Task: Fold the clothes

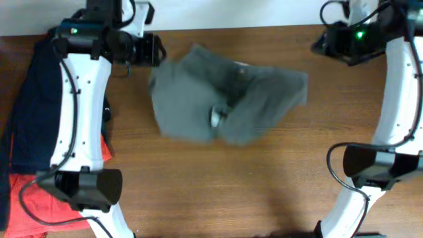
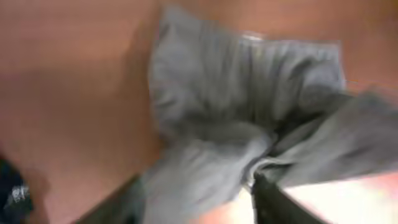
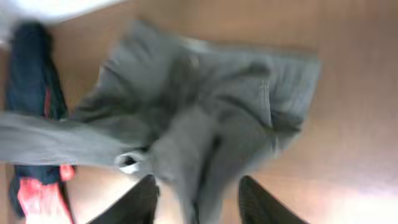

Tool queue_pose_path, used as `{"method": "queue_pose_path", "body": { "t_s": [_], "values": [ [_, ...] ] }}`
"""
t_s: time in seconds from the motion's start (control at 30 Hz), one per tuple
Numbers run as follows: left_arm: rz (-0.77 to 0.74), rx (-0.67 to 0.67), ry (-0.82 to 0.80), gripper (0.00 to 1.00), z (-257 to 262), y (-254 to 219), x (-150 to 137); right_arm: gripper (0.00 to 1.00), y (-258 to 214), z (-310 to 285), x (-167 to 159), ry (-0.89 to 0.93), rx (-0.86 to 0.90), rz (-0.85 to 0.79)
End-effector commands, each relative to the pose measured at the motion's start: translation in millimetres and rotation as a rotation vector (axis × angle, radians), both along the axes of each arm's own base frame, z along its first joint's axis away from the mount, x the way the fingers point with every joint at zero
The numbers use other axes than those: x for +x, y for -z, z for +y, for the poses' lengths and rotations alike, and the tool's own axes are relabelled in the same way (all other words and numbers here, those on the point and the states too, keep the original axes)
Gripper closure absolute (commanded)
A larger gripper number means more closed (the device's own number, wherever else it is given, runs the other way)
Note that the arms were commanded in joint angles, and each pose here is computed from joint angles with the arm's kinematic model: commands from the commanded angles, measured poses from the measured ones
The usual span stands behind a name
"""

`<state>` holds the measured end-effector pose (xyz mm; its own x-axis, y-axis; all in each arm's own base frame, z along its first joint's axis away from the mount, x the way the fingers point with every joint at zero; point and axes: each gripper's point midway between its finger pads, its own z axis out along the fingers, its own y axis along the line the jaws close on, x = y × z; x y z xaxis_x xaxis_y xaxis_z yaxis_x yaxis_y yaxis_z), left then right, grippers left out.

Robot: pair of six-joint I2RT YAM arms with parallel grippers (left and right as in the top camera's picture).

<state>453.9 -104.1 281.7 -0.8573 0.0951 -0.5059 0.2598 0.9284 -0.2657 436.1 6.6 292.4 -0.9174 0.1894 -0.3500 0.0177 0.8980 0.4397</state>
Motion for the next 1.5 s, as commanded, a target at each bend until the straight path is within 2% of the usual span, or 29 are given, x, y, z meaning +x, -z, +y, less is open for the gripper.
{"method": "queue_pose_path", "body": {
  "t_s": [0.0,0.07,0.27,0.4,0.43,0.47,0.5,0.53,0.73,0.93,1.23,1.37,1.47],
  "values": [
    [0.100,0.047,-0.015,0.29,8.1,24.6,-7.4,0.49,26.2,-1.2,-10.2,-0.016,-0.031,0.108],
    [0.109,0.060,-0.022,0.26,10.5,27.3,-7.9,0.49,27.7,-1.6,-10.7,-0.016,-0.030,0.114],
    [0.073,0.052,-0.019,0.25,8.2,23.4,-0.3,0.49,29.3,-3.4,-2.6,-0.069,-0.069,0.065],
    [0.026,0.040,0.012,0.25,-7.9,20.7,9.2,0.50,55.7,-13.5,8.8,-0.060,-0.168,0.094],
    [0.023,0.040,0.023,0.25,-13.5,21.8,10.0,0.55,63.6,-13.1,11.3,-0.063,-0.175,0.105],
    [0.020,0.040,0.034,0.25,-18.9,23.0,10.8,0.71,73.4,-10.5,13.6,-0.072,-0.177,0.116],
    [0.019,0.040,0.044,0.25,-23.8,24.5,11.3,0.79,82.6,-7.5,15.8,-0.080,-0.176,0.126],
    [0.019,0.040,0.052,0.25,-28.1,26.2,12.0,0.83,90.2,-5.4,17.6,-0.085,-0.175,0.132],
    [0.009,0.032,0.057,0.25,-39.8,26.6,14.6,0.83,166.7,4.1,27.8,-0.103,-0.197,0.173],
    [-0.027,0.022,-0.011,0.25,-36.9,21.3,27.2,0.96,233.4,9.6,28.4,-0.096,-0.193,0.170],
    [-0.027,0.017,-0.034,0.25,-36.6,24.1,32.5,0.96,281.3,19.7,26.4,-0.074,-0.229,0.139],
    [0.006,0.011,-0.046,0.24,-38.6,36.4,34.9,0.96,298.6,12.2,25.0,-0.054,-0.284,0.169],
    [0.034,0.018,-0.039,0.25,-42.3,48.8,36.1,0.96,314.8,-4.4,19.9,0.028,-0.341,0.228]
  ]
}}
